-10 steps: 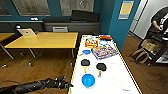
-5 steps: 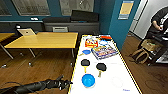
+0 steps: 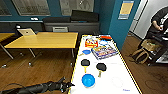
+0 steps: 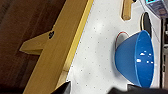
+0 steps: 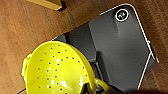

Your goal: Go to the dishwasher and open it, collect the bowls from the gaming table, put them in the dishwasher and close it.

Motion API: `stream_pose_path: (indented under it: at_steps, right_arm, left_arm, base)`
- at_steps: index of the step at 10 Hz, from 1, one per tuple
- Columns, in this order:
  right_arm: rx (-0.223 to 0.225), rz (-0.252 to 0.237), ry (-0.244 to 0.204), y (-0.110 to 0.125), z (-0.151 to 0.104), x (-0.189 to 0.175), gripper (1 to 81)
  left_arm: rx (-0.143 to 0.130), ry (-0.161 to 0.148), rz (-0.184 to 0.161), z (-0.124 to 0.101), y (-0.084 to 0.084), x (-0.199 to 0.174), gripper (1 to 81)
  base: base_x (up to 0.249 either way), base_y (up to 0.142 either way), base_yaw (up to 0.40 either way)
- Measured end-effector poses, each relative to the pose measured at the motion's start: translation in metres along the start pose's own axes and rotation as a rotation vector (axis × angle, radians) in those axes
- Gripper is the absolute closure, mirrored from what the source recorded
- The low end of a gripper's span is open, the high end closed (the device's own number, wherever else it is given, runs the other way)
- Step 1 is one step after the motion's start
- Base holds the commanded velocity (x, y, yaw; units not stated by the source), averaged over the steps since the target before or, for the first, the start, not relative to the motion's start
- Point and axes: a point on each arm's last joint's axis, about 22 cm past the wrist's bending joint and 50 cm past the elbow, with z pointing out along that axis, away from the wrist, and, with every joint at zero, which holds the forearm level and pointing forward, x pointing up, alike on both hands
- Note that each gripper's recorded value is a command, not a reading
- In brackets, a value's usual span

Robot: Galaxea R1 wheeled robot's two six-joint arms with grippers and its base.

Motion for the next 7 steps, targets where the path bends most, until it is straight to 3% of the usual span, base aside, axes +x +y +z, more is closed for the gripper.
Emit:
stream_pose_path:
  at_steps: [1,3,4,7]
  right_arm:
    - [0.000,0.000,0.000,0.000,0.000,0.000,81.1]
    - [-0.002,0.000,-0.002,0.000,0.001,0.000,81.1]
    - [0.001,0.001,-0.004,-0.003,0.003,-0.001,81.1]
    - [0.001,0.000,-0.008,-0.005,0.005,-0.003,81.1]
  left_arm:
    - [-0.015,-0.020,-0.002,0.006,0.004,-0.014,1.0]
    - [-0.052,-0.027,0.018,0.010,0.018,-0.024,1.0]
    - [-0.058,-0.028,0.028,0.011,0.020,-0.026,1.0]
    - [-0.048,-0.032,0.011,0.014,0.008,-0.035,1.0]
  base:
    - [0.000,0.000,0.000]
    - [0.000,0.000,0.000]
    - [0.000,0.000,0.000]
    - [0.000,0.000,0.000]
